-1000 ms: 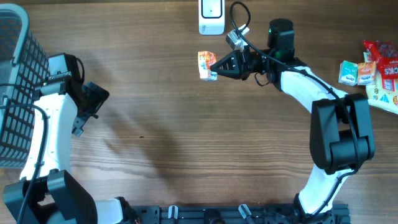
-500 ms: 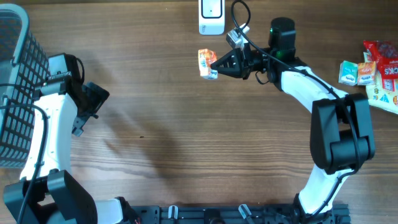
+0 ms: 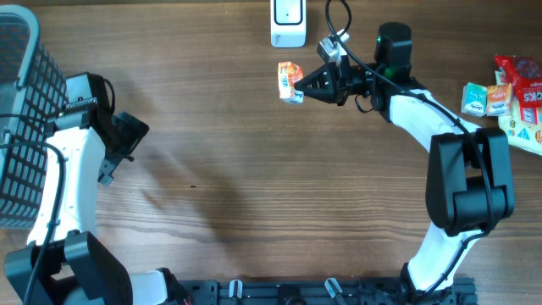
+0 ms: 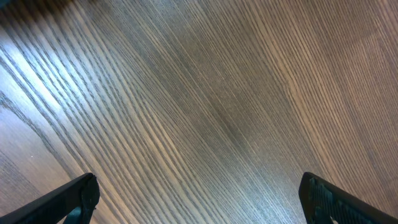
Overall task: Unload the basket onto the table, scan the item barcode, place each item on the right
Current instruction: 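Hold the orange pack in front of the white scanner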
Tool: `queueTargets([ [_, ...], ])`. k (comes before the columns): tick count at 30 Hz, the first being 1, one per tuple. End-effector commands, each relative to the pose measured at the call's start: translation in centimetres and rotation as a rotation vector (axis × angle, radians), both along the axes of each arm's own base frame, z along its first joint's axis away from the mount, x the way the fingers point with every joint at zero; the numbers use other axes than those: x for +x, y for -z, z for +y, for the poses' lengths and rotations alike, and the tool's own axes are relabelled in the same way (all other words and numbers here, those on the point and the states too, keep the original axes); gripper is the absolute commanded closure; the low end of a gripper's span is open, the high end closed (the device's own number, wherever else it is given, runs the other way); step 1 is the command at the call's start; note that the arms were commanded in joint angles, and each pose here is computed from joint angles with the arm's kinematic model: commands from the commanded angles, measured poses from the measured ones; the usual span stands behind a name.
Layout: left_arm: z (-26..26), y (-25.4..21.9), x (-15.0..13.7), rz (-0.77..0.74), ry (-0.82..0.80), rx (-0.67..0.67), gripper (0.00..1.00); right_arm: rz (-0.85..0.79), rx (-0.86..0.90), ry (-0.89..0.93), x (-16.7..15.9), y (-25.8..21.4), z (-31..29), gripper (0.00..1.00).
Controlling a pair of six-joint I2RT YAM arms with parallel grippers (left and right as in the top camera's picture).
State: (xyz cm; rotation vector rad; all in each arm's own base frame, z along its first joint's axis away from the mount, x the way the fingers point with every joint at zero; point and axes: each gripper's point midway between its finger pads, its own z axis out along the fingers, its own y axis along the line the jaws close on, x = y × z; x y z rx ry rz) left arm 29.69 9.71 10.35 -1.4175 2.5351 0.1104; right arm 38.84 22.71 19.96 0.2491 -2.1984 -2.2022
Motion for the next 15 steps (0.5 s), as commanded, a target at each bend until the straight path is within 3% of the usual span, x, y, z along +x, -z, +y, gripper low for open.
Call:
queueTargets([
  [1, 0.5, -0.6, 0.4, -0.019, -0.027, 0.014, 0.0, -0.015, 0.027, -0.056, -0.7, -0.8, -0.2, 0.96],
  [6, 0.5, -0.6, 0.4, -0.019, -0.027, 0.014, 0.0, -0.026, 0.018, -0.032, -0.3, -0.6, -0.1, 0.96],
  [15, 0.5, -0.6, 0.4, -0.019, -0.027, 0.014, 0.0, -0.249, -0.045, 0.295, 5.9, -1.8, -0.1, 0.95],
])
